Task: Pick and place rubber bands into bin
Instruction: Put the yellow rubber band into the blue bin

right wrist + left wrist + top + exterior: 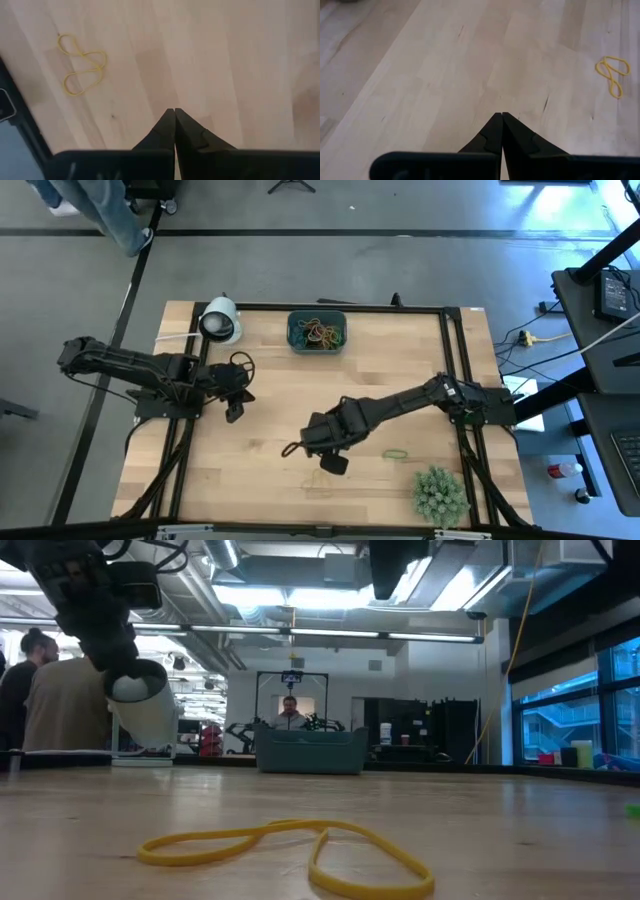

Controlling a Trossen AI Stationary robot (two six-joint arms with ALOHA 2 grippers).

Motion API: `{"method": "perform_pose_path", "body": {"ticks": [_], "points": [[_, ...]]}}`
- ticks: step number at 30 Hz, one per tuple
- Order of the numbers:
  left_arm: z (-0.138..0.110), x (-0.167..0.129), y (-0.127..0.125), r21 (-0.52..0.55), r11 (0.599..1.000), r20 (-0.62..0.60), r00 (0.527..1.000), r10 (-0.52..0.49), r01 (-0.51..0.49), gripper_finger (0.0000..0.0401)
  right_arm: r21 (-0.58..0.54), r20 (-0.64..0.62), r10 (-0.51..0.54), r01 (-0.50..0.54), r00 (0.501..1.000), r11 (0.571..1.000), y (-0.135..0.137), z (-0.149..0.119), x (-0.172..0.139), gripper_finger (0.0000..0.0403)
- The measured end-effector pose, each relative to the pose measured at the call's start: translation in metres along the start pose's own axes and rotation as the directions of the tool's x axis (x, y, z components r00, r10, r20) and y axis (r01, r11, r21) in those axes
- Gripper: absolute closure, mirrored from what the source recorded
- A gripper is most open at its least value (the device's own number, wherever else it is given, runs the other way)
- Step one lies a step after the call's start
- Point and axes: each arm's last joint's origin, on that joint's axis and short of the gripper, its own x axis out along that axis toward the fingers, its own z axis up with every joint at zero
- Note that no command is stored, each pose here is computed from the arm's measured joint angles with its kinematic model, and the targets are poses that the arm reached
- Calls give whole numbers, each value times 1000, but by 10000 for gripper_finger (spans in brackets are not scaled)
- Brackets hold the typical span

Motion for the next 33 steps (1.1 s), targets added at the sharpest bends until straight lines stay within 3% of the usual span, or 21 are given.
{"method": "perform_pose_path", "body": {"ticks": [8,14,21,28,33], "points": [[5,-3,-11,12,1000,16,1000,-5,5,399,-62,-4,-91,90,996,994,6,-18,10,403],[25,-2,-42,88,994,52,997,52,-57,399,-56,66,-50,54,997,997,-10,-53,16,403],[49,28,-86,174,978,-4,993,120,-118,399,11,182,62,-65,981,998,-40,-112,30,403],[77,68,-133,200,968,-36,986,160,-150,399,30,156,46,-51,987,998,-76,-161,38,403],[91,90,-165,223,945,-83,961,264,-241,399,37,153,46,-52,987,998,-95,-181,42,403]]}}
